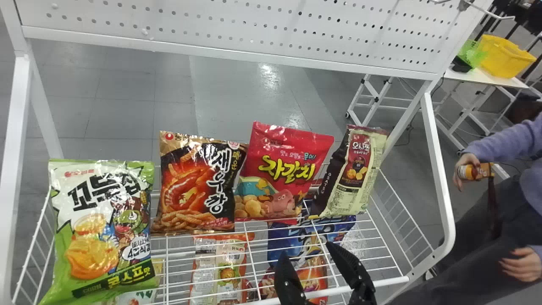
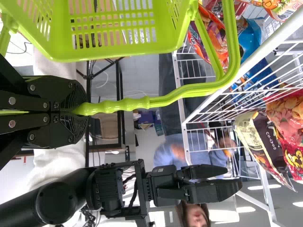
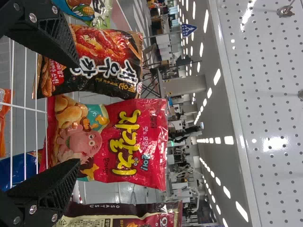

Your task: Hold basket handle with left hand then pick Jagalchi snack with right hand and place into basket

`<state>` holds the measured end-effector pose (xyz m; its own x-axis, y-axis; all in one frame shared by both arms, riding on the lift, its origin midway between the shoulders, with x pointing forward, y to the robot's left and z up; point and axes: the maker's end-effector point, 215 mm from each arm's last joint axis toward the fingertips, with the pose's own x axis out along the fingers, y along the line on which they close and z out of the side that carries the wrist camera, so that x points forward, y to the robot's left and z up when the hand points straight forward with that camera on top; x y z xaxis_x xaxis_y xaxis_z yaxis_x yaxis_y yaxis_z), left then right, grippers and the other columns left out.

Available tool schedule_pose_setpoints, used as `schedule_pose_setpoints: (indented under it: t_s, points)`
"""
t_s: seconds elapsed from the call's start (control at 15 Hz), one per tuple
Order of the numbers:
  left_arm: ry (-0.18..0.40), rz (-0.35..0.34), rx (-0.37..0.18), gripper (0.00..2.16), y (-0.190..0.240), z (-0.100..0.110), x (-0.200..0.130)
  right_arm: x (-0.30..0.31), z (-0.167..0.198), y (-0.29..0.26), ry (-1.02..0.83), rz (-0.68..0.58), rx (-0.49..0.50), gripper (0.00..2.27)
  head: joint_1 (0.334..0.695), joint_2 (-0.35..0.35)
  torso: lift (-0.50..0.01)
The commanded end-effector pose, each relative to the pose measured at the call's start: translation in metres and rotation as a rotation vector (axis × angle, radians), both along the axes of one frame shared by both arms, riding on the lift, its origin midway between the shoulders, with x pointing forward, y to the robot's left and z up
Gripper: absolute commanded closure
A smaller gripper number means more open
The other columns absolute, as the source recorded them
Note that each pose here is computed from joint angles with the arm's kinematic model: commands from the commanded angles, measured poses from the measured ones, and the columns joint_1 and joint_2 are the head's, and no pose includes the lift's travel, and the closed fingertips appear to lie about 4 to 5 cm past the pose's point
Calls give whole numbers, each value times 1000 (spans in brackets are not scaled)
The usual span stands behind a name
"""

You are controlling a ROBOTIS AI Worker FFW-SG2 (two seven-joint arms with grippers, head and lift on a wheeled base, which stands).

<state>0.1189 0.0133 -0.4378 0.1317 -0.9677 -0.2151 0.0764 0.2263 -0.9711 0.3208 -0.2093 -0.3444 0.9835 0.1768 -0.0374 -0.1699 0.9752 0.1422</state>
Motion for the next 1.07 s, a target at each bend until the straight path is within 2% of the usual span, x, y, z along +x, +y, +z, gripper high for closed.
schedule_pose_setpoints:
  t_s: [0.0,0.6,1.0]
  points:
    - [1,1,-1,1436,0,0,0,0,1,-1,-3,-1,-1,97,695,-350,-10]
    - [2,3,-6,1436,0,1,0,1,1,-1,-3,-1,-4,97,695,-350,-10]
    - [10,-1,-5,1436,1,0,-2,46,-1,-11,20,-36,-36,97,695,-350,-10]
